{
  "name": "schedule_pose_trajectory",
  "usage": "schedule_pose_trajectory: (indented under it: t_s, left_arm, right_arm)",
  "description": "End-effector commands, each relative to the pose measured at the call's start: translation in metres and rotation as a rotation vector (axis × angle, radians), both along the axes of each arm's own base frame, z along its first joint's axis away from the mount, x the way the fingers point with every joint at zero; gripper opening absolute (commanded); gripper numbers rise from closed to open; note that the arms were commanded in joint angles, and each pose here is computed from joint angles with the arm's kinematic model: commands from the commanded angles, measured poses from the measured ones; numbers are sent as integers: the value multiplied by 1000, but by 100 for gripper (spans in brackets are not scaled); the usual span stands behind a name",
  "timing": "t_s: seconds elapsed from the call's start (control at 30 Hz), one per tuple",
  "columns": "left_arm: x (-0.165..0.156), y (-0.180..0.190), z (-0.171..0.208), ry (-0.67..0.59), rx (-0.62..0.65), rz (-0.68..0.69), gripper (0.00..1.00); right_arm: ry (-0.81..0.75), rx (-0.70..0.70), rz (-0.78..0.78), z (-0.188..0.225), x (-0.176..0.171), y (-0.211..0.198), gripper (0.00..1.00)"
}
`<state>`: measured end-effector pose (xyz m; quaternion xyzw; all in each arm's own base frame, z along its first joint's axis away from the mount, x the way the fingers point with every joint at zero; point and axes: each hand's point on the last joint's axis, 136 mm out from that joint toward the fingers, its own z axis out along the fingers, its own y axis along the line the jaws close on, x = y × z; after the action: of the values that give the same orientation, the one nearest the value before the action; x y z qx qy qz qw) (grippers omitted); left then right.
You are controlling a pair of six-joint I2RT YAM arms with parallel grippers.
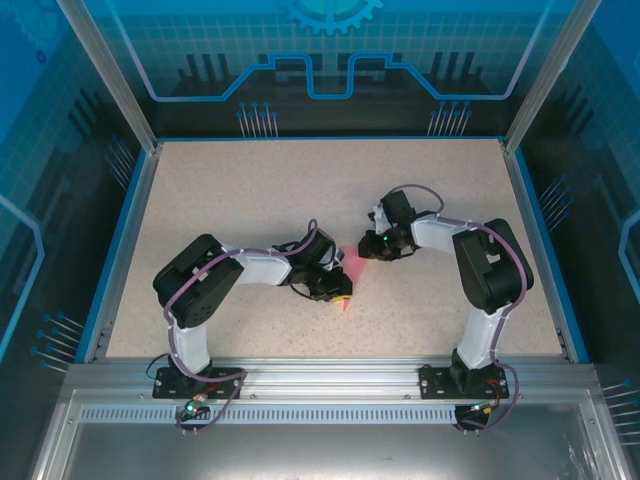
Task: Fold a paper plane with a square sheet of paper (fold left side to right side)
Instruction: Fourth fold the wing at the center of the table.
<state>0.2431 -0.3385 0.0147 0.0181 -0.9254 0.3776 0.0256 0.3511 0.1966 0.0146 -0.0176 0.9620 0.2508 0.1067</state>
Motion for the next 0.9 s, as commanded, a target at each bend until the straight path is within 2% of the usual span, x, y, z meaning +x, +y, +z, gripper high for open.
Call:
schedule_pose_trajectory:
  t_s: [0.0,0.33,0.57,0.7,0.87]
  left_arm:
    - [-30,19,-44,107,138,-19,19]
    - [-30,19,-43,104,133,-18,19]
    - [-26,13,-38,88,110,-17,19]
    - [-25,12,-35,81,105,-16,19]
    - [-24,10,-33,73,101,-17,20]
  right_arm:
    - [-72,-105,-80,-7,35,-35,22]
    - [-80,-110,-109,-5,61,-48,22]
    - [-218,-99,-129,43,70,-53,22]
    - [-238,1,-91,67,49,-37,21]
    - [-168,146,-17,64,4,4,18]
